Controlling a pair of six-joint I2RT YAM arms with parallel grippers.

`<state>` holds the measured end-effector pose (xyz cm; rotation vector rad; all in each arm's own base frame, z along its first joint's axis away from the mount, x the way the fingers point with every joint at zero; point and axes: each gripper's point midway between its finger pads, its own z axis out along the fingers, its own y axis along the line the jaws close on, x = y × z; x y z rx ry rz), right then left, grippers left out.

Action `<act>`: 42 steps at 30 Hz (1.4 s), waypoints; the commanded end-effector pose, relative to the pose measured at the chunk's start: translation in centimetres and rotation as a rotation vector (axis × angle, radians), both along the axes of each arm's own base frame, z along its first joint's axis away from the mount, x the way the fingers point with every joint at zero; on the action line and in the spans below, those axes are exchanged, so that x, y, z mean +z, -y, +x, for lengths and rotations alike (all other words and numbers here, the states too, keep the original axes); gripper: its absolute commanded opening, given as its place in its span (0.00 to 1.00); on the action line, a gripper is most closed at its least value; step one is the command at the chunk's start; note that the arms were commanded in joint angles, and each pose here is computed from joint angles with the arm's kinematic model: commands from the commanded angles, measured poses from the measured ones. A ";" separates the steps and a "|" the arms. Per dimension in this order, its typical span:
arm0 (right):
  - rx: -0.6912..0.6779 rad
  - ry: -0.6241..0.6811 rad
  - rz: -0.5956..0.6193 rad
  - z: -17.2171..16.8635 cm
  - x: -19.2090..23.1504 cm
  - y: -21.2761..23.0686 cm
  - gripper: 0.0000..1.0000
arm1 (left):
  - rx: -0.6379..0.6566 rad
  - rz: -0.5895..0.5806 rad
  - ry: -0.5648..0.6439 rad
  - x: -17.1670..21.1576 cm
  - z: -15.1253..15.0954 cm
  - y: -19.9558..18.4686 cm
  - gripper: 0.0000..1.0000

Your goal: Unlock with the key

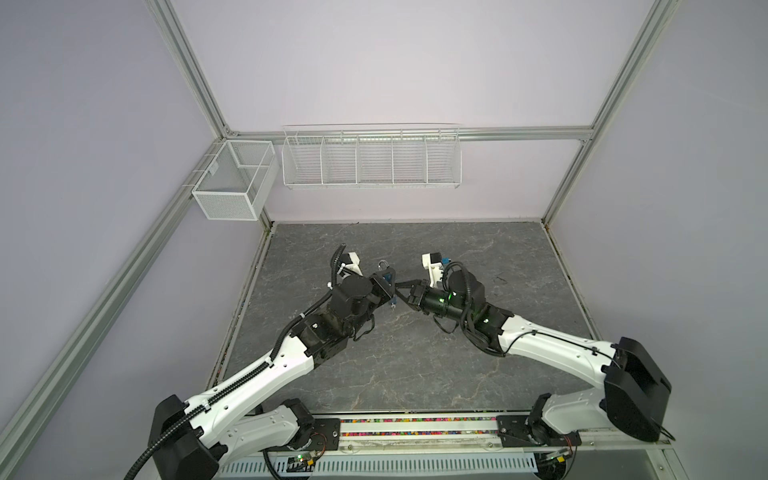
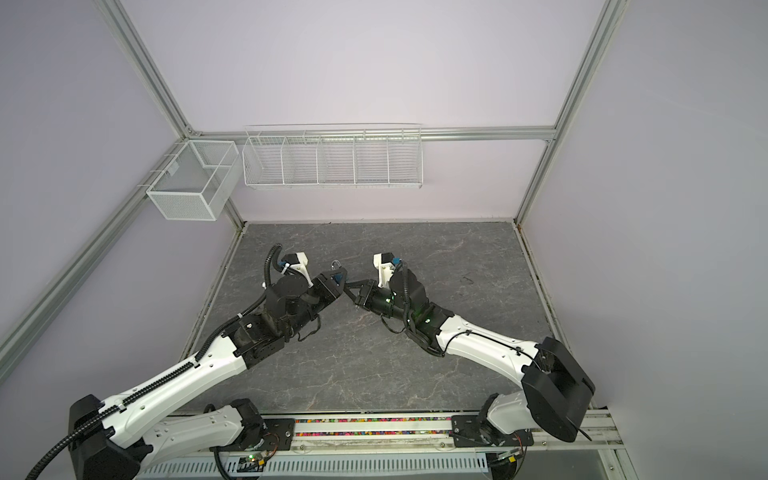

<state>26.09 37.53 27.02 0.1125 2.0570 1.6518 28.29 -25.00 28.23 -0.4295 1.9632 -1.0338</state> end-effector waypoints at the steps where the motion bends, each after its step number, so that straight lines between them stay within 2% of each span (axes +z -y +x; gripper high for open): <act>1: 0.076 0.116 0.237 -1.7 7.8 -0.3 0.06 | -0.153 -0.085 -0.069 -0.8 -1.9 3.3 0.00; 6: 0.097 0.105 0.258 -2.2 8.6 -0.2 0.06 | -0.129 -0.088 -0.093 -1.6 -1.4 3.0 0.00; 10: 0.103 0.116 0.290 -2.4 9.5 -0.2 0.06 | -0.189 -0.183 -0.076 -1.2 -1.6 4.5 0.00; 19: 0.121 0.156 0.345 -2.7 11.0 -0.1 0.06 | -0.209 -0.161 -0.054 -0.5 -1.6 4.8 0.00; 26: 0.074 0.182 0.235 -2.3 9.8 0.6 0.06 | -0.192 -0.143 -0.025 0.5 -1.5 4.2 0.00; 34: 0.070 0.174 0.316 -2.2 10.2 0.8 0.06 | -0.203 -0.203 -0.020 1.1 -1.7 4.4 0.00; 42: 0.069 0.193 0.296 -2.4 10.5 1.1 0.06 | -0.197 -0.198 -0.026 0.9 -1.6 4.4 0.00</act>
